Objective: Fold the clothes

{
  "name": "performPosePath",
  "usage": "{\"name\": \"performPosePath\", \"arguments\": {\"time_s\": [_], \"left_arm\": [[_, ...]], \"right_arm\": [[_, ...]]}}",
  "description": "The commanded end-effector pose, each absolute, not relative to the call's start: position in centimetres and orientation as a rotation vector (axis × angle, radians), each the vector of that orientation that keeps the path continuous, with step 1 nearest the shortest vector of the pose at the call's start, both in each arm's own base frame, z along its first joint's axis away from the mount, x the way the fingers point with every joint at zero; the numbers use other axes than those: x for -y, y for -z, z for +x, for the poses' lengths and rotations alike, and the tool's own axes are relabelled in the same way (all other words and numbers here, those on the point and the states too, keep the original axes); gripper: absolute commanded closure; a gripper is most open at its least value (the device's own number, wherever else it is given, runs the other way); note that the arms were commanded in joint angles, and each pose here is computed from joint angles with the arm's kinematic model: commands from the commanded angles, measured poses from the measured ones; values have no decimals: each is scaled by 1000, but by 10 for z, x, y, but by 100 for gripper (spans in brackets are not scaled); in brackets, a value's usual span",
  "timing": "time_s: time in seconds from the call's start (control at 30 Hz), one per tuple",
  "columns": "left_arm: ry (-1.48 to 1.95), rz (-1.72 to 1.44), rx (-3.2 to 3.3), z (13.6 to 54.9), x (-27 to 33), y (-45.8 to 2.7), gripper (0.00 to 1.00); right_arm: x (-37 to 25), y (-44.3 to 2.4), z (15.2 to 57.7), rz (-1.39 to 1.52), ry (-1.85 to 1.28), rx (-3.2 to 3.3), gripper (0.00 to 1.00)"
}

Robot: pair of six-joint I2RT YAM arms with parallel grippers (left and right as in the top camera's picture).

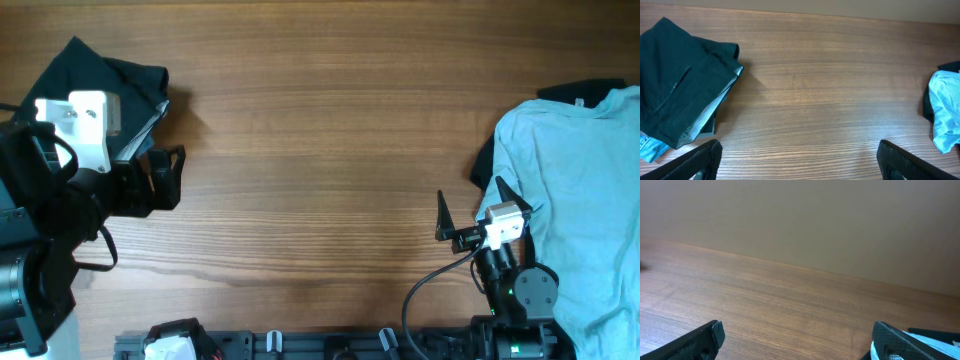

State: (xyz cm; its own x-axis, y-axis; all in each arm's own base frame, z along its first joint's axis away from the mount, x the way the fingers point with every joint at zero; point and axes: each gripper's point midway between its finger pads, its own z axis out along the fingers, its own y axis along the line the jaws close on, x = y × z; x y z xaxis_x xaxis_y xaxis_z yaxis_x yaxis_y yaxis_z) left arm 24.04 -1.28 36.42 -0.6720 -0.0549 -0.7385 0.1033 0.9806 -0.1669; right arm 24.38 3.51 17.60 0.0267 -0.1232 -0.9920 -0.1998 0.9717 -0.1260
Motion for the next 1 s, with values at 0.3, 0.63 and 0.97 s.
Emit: {"name": "performPosePath", "arguments": {"time_s": [0.3,0.63,0.97], "left_arm": [[134,173,-2103,206,25,-399,0],[233,449,-1582,215,68,-359,0],[343,422,-1603,215,76,-247,0]], "right_arm": [[-33,-179,244,-250,-43,-1535,0],[-33,-179,244,-250,-43,-1535,0],[-33,-179,244,-250,-43,-1535,0]]}}
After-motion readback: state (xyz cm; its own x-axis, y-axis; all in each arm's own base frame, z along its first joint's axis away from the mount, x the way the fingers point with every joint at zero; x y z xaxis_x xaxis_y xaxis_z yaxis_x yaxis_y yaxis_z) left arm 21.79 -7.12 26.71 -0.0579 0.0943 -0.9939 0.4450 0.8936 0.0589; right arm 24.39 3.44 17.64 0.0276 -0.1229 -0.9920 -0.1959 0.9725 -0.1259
